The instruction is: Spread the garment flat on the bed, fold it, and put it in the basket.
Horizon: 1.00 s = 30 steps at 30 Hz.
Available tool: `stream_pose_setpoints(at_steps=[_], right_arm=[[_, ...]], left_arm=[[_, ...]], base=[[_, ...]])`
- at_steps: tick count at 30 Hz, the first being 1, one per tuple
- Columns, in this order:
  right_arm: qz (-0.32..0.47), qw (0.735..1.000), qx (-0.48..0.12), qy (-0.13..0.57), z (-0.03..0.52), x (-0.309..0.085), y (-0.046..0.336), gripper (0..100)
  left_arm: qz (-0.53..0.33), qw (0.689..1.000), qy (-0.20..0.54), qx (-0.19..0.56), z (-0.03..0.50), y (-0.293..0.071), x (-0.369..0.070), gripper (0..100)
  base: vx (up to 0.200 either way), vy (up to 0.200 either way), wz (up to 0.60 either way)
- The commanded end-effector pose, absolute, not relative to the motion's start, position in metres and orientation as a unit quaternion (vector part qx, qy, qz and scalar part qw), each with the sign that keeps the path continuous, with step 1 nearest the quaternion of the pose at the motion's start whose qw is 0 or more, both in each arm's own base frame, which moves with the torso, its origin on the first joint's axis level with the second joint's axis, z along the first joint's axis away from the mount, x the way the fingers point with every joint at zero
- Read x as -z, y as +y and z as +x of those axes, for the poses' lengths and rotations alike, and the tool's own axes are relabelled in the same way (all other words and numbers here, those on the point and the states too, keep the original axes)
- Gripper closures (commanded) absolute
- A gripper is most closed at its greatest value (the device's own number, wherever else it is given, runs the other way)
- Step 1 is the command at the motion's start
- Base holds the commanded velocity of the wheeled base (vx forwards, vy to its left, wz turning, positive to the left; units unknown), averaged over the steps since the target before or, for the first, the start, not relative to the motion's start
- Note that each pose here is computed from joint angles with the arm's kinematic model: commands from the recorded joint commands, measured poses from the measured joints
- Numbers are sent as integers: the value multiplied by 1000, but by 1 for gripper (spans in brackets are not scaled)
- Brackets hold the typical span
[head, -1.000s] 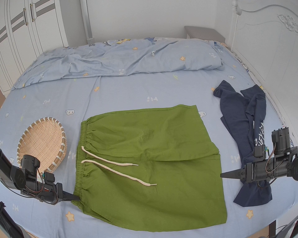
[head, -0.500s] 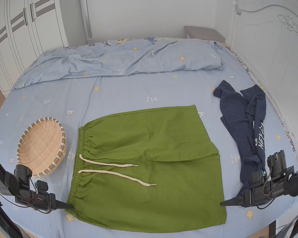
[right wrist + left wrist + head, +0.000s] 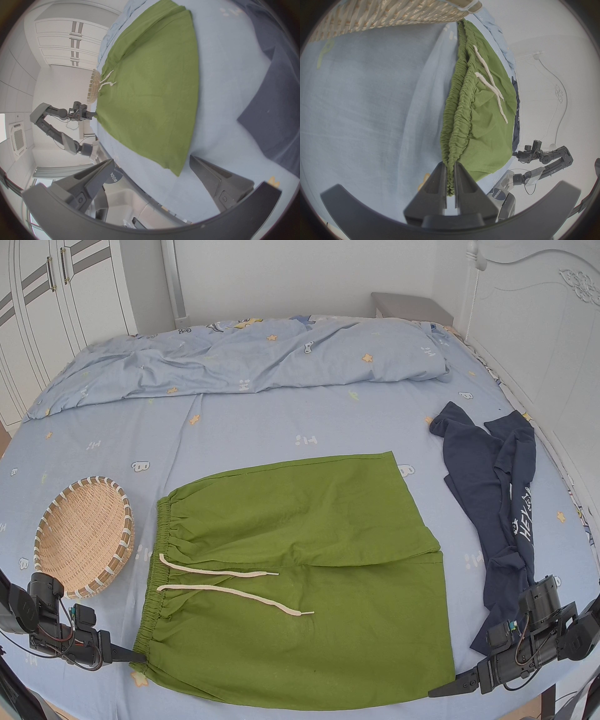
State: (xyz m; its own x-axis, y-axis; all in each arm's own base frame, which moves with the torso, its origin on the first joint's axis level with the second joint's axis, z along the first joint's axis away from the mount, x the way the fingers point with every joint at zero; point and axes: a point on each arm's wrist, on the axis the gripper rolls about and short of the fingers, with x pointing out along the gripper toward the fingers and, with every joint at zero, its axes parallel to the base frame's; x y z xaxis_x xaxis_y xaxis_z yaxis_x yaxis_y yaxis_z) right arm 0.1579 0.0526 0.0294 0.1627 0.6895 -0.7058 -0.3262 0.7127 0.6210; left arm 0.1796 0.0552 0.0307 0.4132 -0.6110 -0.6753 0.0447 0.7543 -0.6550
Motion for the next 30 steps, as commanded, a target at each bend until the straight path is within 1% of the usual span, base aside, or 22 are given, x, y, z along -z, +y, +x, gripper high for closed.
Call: stream_pose_setpoints(at_steps=[1, 6, 7, 15, 25, 30], right_arm=[[173, 729, -350, 562, 154, -25, 54, 0], [179, 723, -354, 565, 155, -24, 54, 0], [185, 714, -362, 570, 156, -22, 55, 0], [188, 708, -362, 576, 163, -16, 58, 0], [188, 717, -363, 565, 168, -16, 57, 0], [198, 725, -350, 559, 170, -16, 51, 0]], left_arm=[[-283, 791, 501, 207, 180, 56, -30, 100], [-284, 791, 500, 207, 180, 56, -31, 100], [-284, 791, 501, 207, 180, 56, -30, 100], [-284, 791, 501, 208, 181, 55, -31, 100], [-285, 790, 502, 207, 181, 55, -30, 100], [-284, 791, 501, 207, 181, 55, -30, 100]], base=[[0, 0, 0], [0, 0, 0], [0, 0, 0], [0, 0, 0], [0, 0, 0], [0, 0, 0]])
